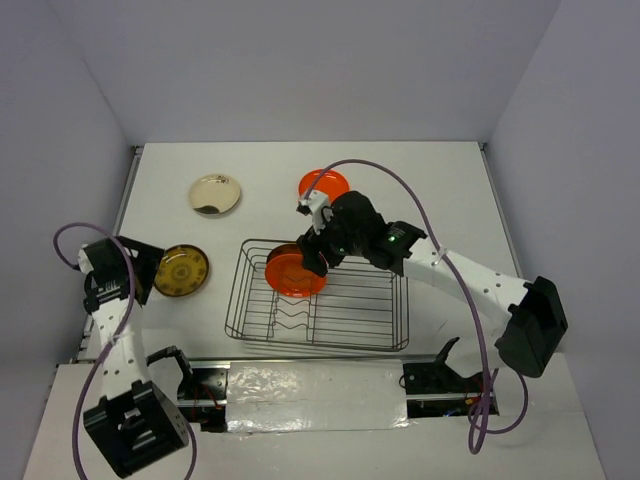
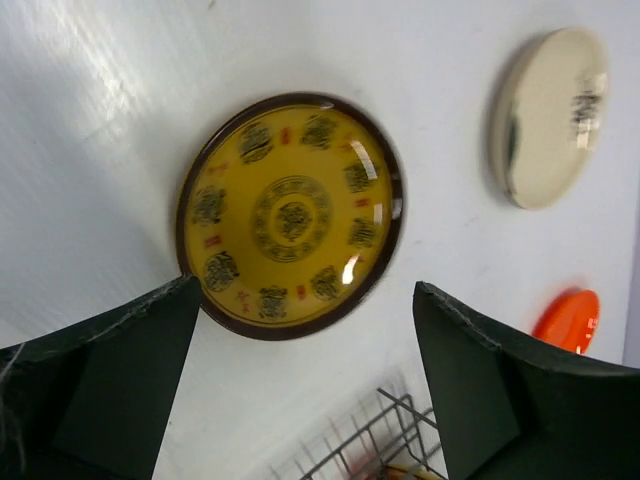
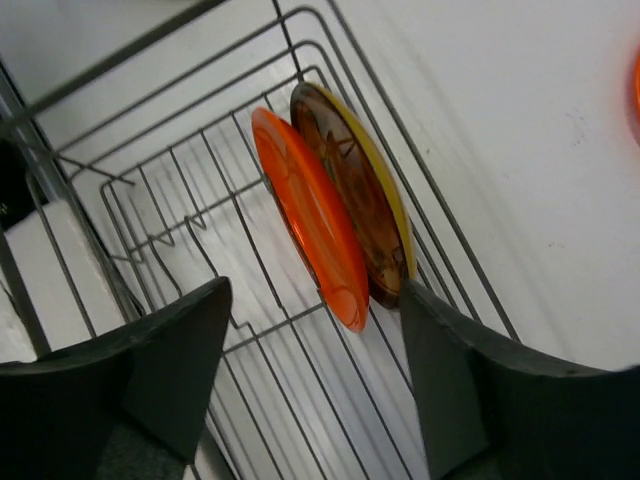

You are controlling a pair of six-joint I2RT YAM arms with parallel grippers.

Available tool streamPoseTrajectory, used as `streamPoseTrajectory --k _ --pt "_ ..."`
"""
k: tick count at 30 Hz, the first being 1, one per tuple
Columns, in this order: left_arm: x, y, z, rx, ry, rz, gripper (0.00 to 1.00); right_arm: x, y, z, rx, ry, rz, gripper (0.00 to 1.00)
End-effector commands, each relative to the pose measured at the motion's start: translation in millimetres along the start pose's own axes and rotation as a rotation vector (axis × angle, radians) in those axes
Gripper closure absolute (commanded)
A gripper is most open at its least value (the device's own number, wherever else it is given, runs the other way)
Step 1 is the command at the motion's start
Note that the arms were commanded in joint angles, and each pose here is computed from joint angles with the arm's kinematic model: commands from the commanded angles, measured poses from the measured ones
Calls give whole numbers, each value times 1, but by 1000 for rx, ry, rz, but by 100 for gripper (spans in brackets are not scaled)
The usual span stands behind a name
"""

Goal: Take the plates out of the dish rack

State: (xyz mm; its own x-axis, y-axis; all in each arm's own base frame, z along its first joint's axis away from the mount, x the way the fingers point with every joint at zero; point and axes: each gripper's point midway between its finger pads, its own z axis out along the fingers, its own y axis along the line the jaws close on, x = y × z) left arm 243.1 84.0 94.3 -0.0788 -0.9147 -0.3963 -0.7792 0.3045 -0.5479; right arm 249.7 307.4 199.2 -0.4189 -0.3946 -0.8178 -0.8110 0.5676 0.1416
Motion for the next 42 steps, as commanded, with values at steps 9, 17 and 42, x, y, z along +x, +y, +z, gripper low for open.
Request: streamPoseTrajectory --k 9,17,42 --pt "-31 -95 -91 387 -71 371 1 -13 2 26 43 54 -277 30" --pt "-19 -100 -86 446 -10 445 0 -2 7 46 36 110 -302 35" --pt "-2 -98 -76 481 57 503 1 -63 0 -4 200 -83 -308 25"
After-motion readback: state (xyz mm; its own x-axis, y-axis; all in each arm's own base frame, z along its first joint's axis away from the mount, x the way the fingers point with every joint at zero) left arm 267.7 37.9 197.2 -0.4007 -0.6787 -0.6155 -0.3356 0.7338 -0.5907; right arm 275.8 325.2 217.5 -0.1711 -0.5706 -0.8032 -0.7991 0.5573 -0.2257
